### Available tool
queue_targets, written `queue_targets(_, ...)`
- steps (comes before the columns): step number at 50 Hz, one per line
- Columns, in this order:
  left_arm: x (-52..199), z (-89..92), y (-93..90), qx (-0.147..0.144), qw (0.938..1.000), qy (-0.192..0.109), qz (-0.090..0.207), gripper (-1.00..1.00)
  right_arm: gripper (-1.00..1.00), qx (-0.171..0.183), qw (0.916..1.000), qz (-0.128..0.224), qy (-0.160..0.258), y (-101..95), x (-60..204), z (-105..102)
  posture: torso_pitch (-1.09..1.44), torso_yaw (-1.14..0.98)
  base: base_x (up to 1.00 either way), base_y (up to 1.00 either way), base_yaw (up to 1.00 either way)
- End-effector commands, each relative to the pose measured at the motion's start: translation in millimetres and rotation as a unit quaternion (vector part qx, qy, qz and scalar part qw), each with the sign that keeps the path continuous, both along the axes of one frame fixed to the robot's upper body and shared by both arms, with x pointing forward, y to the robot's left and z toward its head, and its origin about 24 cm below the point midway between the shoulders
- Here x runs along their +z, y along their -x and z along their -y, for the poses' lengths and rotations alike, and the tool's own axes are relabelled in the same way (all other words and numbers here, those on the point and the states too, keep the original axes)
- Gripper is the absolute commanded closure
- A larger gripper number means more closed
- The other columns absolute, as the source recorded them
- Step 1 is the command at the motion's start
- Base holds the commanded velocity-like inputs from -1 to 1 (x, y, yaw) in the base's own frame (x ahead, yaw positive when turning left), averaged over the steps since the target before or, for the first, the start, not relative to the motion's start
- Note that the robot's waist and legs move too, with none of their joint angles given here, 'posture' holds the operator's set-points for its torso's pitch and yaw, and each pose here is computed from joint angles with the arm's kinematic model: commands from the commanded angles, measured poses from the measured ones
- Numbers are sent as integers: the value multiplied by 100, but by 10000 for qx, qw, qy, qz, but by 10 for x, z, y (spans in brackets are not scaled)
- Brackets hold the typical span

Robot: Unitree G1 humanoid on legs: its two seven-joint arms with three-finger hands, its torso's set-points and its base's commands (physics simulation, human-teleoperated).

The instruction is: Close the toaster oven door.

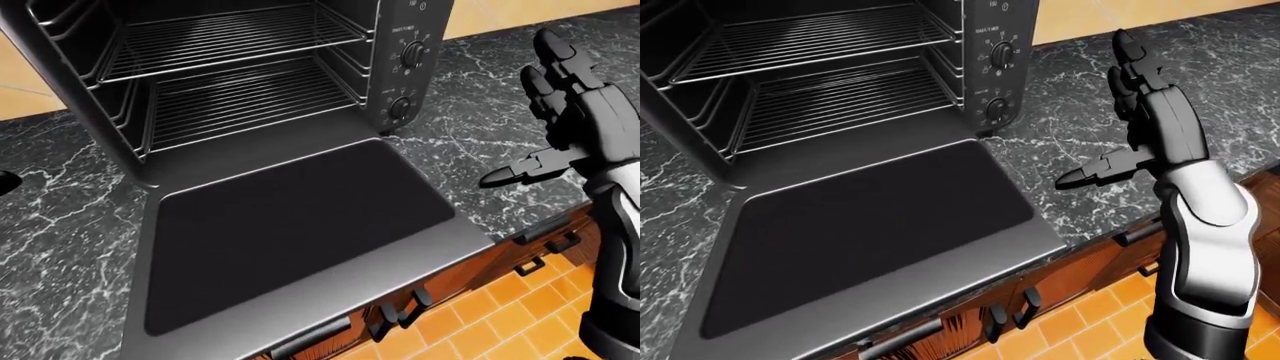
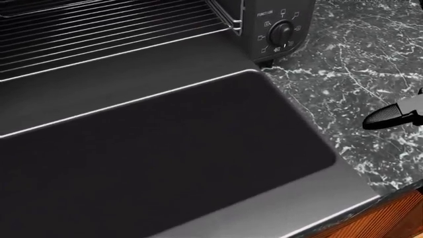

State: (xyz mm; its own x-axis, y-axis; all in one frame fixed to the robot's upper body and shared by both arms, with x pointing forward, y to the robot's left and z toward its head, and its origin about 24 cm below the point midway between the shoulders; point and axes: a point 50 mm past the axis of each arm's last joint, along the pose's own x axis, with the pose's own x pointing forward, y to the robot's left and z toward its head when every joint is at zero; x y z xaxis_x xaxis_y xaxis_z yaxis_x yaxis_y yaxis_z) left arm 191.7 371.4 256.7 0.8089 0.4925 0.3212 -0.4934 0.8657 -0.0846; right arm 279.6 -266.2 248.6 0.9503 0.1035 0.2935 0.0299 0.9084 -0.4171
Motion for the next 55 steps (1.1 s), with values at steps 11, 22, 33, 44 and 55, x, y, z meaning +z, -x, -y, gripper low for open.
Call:
queue_targets(11, 181, 30, 67, 35, 9990, -292, 349, -100, -100, 150, 9993, 318, 97, 90, 91, -114, 0, 0, 0, 0, 0)
queue_targets(22, 197, 32, 70, 35, 9989, -294, 356, -100, -100, 193, 9992, 315, 137, 81, 108, -135, 0, 0, 0, 0, 0)
queue_targets(33, 184, 33, 66, 39, 9990, -292, 350, -100, -100, 216, 9989, 340, 249, 79, 74, -152, 0, 0, 0, 0, 0)
queue_targets(44, 194, 33, 76, 36, 9989, -295, 362, -100, -100, 214, 9975, 443, 513, 71, 19, -187, 0, 0, 0, 0, 0)
queue_targets(55, 206, 27, 80, 41, 9989, -294, 369, -100, -100, 239, 9969, 460, 587, 63, -2, -212, 0, 0, 0, 0, 0)
